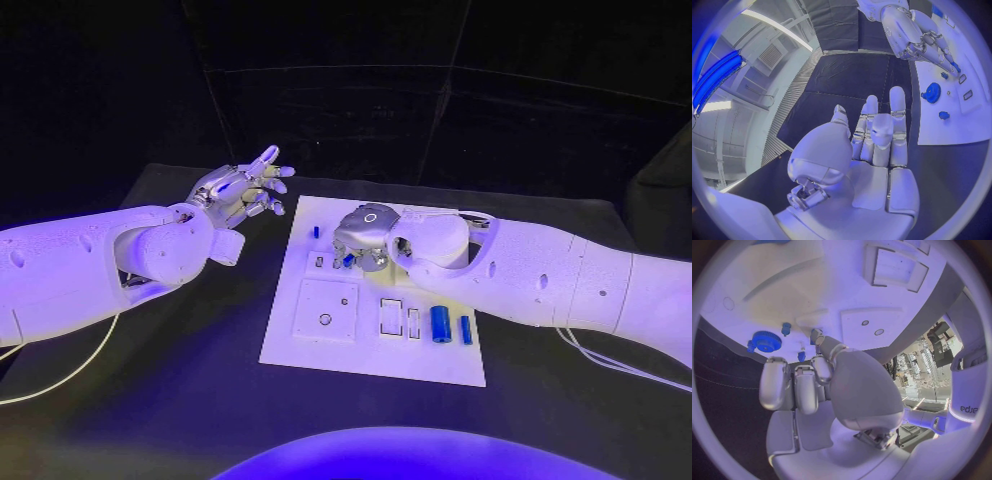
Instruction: Assemble the parts on the task board
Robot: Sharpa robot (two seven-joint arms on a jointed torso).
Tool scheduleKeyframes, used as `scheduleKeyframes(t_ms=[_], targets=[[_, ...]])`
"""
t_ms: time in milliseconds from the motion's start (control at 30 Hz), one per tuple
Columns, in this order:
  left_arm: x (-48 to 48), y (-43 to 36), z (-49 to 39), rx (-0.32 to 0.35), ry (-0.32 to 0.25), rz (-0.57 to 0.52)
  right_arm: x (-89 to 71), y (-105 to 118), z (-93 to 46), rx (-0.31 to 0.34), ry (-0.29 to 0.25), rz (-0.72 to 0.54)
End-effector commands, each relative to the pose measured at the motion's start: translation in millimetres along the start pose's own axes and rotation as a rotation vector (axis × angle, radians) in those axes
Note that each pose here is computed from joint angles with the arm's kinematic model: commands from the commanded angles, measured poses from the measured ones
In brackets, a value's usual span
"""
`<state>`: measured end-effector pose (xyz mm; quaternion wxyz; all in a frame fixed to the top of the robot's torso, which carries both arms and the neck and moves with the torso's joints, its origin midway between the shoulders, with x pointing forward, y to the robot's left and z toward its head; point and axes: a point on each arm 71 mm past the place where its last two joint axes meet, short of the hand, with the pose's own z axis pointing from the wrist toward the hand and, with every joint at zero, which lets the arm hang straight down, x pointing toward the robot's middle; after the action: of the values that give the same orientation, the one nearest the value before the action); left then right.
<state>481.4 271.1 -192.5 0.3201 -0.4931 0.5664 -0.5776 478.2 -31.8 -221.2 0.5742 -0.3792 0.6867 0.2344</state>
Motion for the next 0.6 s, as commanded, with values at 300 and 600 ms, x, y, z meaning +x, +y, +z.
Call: scheduleKeyframes(t_ms=[300, 600], targets=[[0.8, -1.0, 0.7, 0.000, 0.011, -0.003, -1.9, 0.1, -0.1, -0.009, -0.017, -0.025], [0.6, -0.9, 0.8, -0.002, 0.010, -0.003, -1.3, -0.3, -0.4, -0.012, -0.012, -0.030]])
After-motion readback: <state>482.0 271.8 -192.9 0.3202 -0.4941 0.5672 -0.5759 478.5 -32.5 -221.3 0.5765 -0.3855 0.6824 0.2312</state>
